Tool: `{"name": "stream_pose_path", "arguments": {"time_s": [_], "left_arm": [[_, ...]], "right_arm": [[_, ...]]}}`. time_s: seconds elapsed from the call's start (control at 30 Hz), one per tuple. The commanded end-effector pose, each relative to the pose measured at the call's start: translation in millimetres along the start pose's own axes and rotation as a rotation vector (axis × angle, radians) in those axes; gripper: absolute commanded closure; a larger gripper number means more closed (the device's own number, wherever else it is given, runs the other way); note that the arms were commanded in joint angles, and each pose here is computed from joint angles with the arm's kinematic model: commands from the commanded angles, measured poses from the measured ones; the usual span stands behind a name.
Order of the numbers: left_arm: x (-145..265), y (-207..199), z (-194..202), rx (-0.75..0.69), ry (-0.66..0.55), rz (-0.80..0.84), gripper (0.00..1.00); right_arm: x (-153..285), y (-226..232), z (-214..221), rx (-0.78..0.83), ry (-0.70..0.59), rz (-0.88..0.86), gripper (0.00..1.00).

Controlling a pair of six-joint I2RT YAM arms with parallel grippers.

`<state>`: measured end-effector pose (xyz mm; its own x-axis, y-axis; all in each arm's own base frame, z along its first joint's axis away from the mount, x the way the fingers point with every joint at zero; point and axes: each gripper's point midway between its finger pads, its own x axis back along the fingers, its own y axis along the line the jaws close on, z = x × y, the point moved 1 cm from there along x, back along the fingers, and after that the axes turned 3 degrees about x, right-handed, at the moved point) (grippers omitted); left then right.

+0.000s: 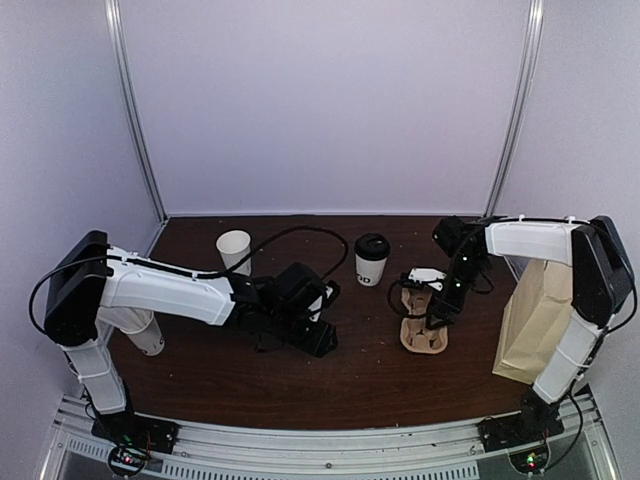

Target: Pack the takeout coffee

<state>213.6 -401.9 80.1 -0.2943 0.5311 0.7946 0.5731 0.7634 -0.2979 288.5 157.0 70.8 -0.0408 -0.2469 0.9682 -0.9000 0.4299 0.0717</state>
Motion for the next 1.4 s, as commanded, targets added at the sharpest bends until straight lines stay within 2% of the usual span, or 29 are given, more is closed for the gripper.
{"name": "stream_pose_path", "arguments": {"time_s": [0.0, 0.13, 0.43, 0.6, 0.77, 0.97, 1.13, 1.27, 1.37], "left_arm": [[18, 6, -12, 0.001, -0.059, -0.021, 0.5], [22, 10, -11, 0.002, -0.063, -0.033, 0.49], [25, 17, -10, 0.001, -0.056, -0.044, 0.49], [31, 20, -11, -0.007, -0.066, -0.054, 0.48], [48, 27, -10, 0.003, -0.091, -0.082, 0.48], [120, 48, -24, 0.033, -0.223, -0.19, 0.48], [196, 78, -31, 0.07, -0.377, -0.324, 0.46], [249, 98, -29, 0.101, -0.49, -0.402, 0.46], [274, 107, -23, 0.134, -0.549, -0.4, 0.46]], "right_arm": [[-1, -17, -19, 0.073, -0.028, 0.05, 0.22], [-10, -18, -22, 0.095, -0.014, 0.024, 0.27], [-20, 1, -23, 0.155, 0.032, -0.025, 0.48], [-22, 24, -30, 0.21, 0.05, -0.031, 0.51], [-19, 62, -62, 0.317, 0.045, -0.034, 0.52], [-11, 95, -137, 0.394, -0.03, -0.047, 0.52], [-26, 124, -208, 0.445, -0.081, -0.073, 0.52], [-46, 143, -259, 0.439, -0.112, -0.078, 0.51], [-43, 155, -300, 0.42, -0.199, -0.066, 0.49]]}}
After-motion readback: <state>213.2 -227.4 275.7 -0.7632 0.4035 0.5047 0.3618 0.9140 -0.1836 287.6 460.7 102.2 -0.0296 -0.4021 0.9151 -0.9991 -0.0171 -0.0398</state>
